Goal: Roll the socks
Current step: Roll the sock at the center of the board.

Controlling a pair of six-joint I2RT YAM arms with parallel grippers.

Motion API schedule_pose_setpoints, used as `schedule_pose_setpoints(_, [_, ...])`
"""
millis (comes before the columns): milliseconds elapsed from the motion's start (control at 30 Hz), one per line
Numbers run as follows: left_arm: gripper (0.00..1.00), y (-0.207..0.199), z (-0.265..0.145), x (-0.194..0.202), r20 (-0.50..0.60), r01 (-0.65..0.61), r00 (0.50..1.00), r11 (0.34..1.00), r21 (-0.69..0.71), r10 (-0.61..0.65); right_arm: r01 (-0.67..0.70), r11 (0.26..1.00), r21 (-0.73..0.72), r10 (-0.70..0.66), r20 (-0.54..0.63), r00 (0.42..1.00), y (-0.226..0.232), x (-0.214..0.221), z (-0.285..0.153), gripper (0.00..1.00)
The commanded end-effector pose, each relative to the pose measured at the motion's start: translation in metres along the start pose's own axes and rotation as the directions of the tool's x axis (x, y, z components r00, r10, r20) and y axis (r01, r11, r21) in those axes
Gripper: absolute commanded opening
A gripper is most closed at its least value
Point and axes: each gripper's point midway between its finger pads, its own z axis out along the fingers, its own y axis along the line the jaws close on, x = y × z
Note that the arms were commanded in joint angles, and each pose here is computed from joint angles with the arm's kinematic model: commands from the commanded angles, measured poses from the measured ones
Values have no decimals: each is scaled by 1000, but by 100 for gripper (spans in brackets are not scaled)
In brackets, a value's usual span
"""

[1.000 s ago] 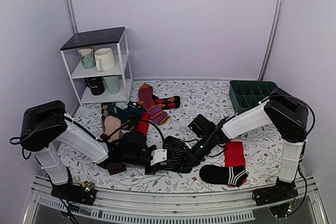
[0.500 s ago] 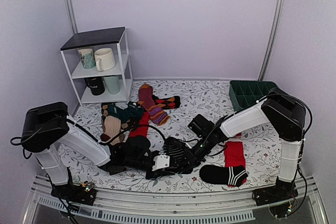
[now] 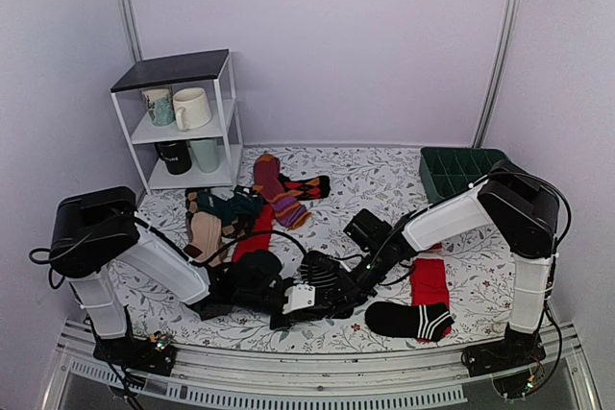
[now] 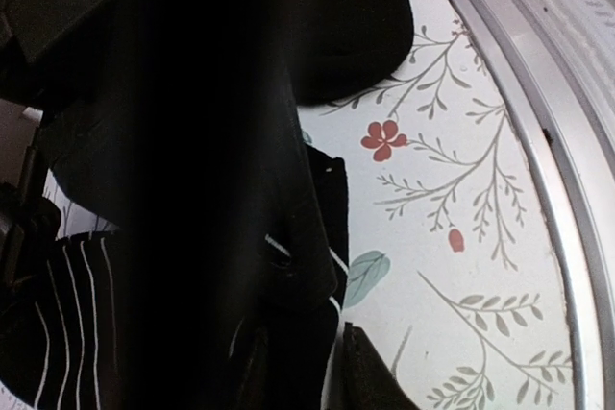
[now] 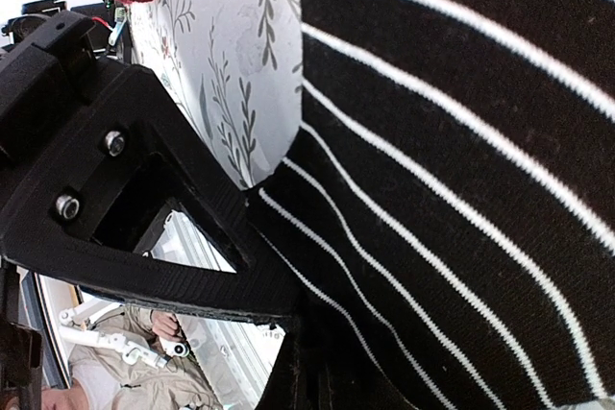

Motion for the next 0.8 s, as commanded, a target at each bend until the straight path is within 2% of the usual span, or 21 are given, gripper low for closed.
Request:
schedule_pose_setpoints(0, [20, -7, 5, 7, -43, 25, 999, 999, 26, -24, -133, 983, 124, 143, -73, 987, -42, 30, 11, 2])
schedule_pose_setpoints(167, [0, -9, 6, 8, -51, 37, 998, 999, 40, -35, -130, 984, 119, 138, -64, 988, -41, 27, 11, 4])
schedule_pose_setpoints(367, [0, -16, 1, 12, -63, 97, 994, 992, 82, -92, -99, 989, 106, 101, -16, 995, -35, 16, 8, 15])
schedule_pose_setpoints(500, [0, -19, -4, 21, -80, 195, 979, 973, 125, -186, 23, 996, 84, -32, 101, 994, -16, -7, -5, 26])
schedule_pose_setpoints(633, [0, -21, -8, 24, -92, 272, 961, 947, 168, -260, 210, 973, 96, -229, 281, 932, 15, -33, -31, 32])
schedule_pose_setpoints(767, [0, -22, -10, 29, -113, 316, 947, 930, 186, -299, 372, 912, 172, -409, 434, 803, 40, -41, -63, 37])
